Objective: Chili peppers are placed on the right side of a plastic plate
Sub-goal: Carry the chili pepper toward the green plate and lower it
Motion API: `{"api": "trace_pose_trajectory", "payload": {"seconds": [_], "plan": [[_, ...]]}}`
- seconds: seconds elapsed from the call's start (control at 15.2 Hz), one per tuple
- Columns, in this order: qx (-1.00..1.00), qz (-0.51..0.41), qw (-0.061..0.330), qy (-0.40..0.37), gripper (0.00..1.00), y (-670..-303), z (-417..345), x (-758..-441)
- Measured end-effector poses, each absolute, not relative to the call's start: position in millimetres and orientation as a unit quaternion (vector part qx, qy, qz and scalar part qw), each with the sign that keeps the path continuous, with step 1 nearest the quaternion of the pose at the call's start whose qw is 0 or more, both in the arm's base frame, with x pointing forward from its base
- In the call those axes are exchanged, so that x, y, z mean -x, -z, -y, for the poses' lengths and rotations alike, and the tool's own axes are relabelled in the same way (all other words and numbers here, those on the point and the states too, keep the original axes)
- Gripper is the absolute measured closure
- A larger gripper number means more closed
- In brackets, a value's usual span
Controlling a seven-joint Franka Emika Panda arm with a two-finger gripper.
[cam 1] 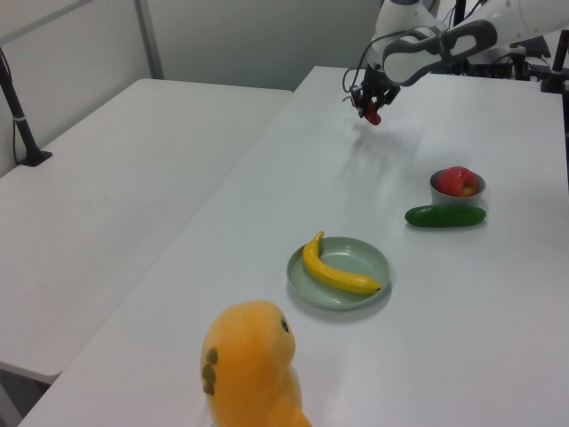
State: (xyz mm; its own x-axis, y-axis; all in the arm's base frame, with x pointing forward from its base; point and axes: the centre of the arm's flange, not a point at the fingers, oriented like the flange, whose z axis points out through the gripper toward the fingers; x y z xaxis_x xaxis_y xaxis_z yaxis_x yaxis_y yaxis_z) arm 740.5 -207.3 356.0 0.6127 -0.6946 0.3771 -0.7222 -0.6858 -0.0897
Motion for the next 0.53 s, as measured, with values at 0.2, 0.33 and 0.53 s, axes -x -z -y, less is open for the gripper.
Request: {"api": "trace_pose_trajectory", "payload": {"seconds": [0.2, 0.33, 0.53], "plan": [[-0.906, 0.371, 0.018, -0.202, 0.65, -378, 180, -741], [-0.918, 0.34, 0.007, -0.204, 0.65, -395, 158, -737], [-0.944, 0.264, -0.01, -0.196, 0.65, -417, 103, -719]]}}
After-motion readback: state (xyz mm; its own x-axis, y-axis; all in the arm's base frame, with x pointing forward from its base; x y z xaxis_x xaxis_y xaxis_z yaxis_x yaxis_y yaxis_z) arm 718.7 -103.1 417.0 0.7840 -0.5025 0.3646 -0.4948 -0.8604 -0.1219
